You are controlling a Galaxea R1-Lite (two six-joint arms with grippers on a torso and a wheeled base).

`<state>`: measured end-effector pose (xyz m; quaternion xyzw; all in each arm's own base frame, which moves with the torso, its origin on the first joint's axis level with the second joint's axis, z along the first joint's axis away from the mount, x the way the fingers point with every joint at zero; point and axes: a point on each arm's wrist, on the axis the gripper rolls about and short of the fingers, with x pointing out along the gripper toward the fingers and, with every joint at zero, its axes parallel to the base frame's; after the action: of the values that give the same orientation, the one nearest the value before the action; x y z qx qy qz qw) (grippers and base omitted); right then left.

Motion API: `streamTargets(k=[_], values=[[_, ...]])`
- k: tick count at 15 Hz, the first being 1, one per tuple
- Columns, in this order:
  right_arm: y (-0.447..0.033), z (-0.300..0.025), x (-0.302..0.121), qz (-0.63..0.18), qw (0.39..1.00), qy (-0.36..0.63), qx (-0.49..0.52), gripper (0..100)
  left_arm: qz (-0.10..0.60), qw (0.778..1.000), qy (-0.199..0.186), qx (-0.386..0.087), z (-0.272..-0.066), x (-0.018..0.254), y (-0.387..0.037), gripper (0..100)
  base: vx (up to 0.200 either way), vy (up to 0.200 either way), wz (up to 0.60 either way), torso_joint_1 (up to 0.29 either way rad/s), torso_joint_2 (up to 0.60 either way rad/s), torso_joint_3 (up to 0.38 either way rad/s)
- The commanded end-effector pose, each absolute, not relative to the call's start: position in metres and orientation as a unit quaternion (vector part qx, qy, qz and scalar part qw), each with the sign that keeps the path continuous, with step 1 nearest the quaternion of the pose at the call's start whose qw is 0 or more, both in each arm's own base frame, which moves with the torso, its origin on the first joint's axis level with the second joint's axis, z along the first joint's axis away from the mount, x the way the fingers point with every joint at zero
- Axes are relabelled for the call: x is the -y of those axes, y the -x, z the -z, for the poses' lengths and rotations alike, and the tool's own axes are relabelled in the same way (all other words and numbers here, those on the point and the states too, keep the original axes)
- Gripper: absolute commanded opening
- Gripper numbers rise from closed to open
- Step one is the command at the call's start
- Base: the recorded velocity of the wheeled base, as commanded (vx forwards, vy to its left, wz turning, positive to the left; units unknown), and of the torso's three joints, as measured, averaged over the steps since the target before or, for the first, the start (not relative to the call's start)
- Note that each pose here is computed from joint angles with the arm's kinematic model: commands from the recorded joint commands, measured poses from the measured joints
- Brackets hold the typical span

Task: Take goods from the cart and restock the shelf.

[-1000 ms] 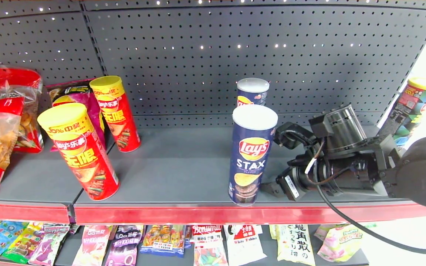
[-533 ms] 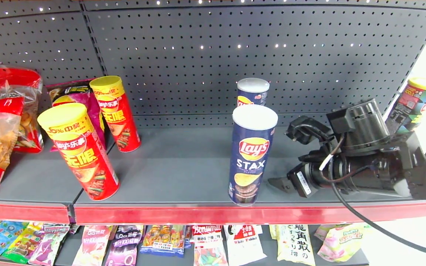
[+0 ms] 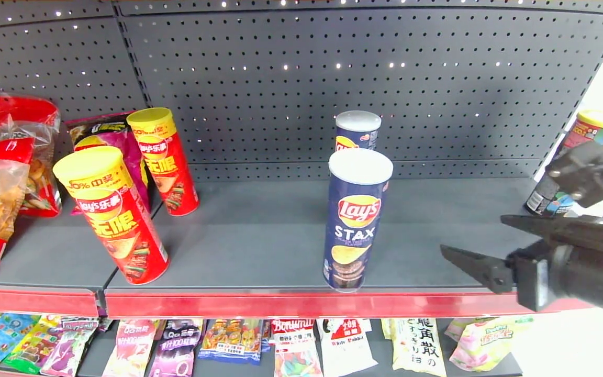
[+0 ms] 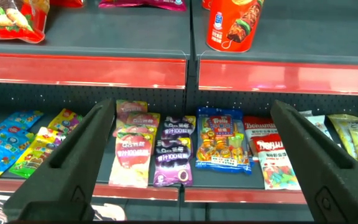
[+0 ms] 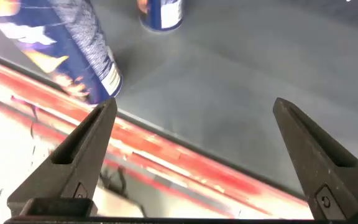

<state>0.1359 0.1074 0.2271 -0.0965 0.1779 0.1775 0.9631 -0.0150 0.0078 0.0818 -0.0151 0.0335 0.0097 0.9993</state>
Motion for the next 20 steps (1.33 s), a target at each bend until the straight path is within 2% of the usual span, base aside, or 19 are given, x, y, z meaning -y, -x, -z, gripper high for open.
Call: streamTargets(k=[1,2,3,4,5,7,8,9,10,13,14,17,19,20], values=[[-0.072,-0.239,-0.049,-0.152,0.983,0.075,-0.072,100,-0.010,0.999,0.015,-0.034,-0.082,-0.008,0.015,100,0.000,0.000,0.00,0.000,0.00,0.000],[-0.045,-0.228,-0.018,-0.083,0.993,0.078,-0.041,100,-0.010,0.999,0.015,-0.034,-0.082,-0.008,0.015,100,0.000,0.000,0.00,0.000,0.00,0.000],[-0.031,-0.221,-0.007,-0.051,0.996,0.072,-0.031,100,-0.010,0.999,0.015,-0.034,-0.082,-0.008,0.015,100,0.000,0.000,0.00,0.000,0.00,0.000],[0.000,-0.197,0.009,0.014,0.997,0.064,-0.034,100,-0.008,0.999,0.015,-0.034,-0.082,-0.008,0.015,100,0.000,0.000,0.00,0.000,0.00,0.000],[0.016,-0.185,0.014,0.045,0.996,0.061,-0.049,100,-0.003,0.999,0.015,-0.034,-0.082,-0.007,0.015,100,0.000,0.000,0.00,0.000,0.00,0.000],[0.022,-0.173,0.015,0.192,0.973,0.075,-0.101,100,-0.001,0.999,0.014,-0.034,-0.082,-0.007,0.015,100,0.000,0.000,0.00,0.000,0.00,0.000],[0.022,-0.173,0.015,0.192,0.973,0.075,-0.101,100,-0.001,0.999,0.014,-0.034,-0.082,-0.007,0.015,100,0.000,0.000,0.00,0.000,0.00,0.000],[0.021,-0.161,0.012,0.268,0.953,0.068,-0.126,100,0.003,0.999,0.015,-0.034,-0.082,-0.007,0.015,100,0.000,0.000,0.00,0.000,0.00,0.000],[0.025,-0.155,0.011,0.279,0.950,0.065,-0.122,100,0.005,0.999,0.016,-0.034,-0.082,-0.007,0.015,100,0.000,0.000,0.00,0.000,0.00,0.000],[0.043,-0.093,0.010,0.230,0.965,0.092,-0.085,100,0.007,0.999,0.019,-0.034,-0.082,-0.007,0.015,100,0.000,0.000,0.00,0.000,0.00,0.000],[0.039,-0.090,0.010,0.218,0.968,0.096,-0.075,100,0.007,0.999,0.027,-0.034,-0.082,-0.007,0.015,100,0.000,0.000,0.00,0.000,0.00,0.000],[0.033,-0.088,0.005,0.103,0.990,0.088,-0.039,100,0.011,0.999,0.029,-0.034,-0.082,-0.007,0.015,100,0.000,0.000,0.00,0.000,0.00,0.000],[0.031,-0.087,0.002,0.039,0.995,0.084,-0.026,100,0.052,0.998,0.023,-0.036,-0.081,-0.005,0.015,100,0.000,0.000,0.00,0.000,0.00,0.000],[0.031,-0.087,0.002,0.035,0.996,0.078,-0.025,100,0.060,0.997,0.021,-0.040,-0.079,-0.005,0.015,100,0.000,0.000,0.00,0.000,0.00,0.000]])
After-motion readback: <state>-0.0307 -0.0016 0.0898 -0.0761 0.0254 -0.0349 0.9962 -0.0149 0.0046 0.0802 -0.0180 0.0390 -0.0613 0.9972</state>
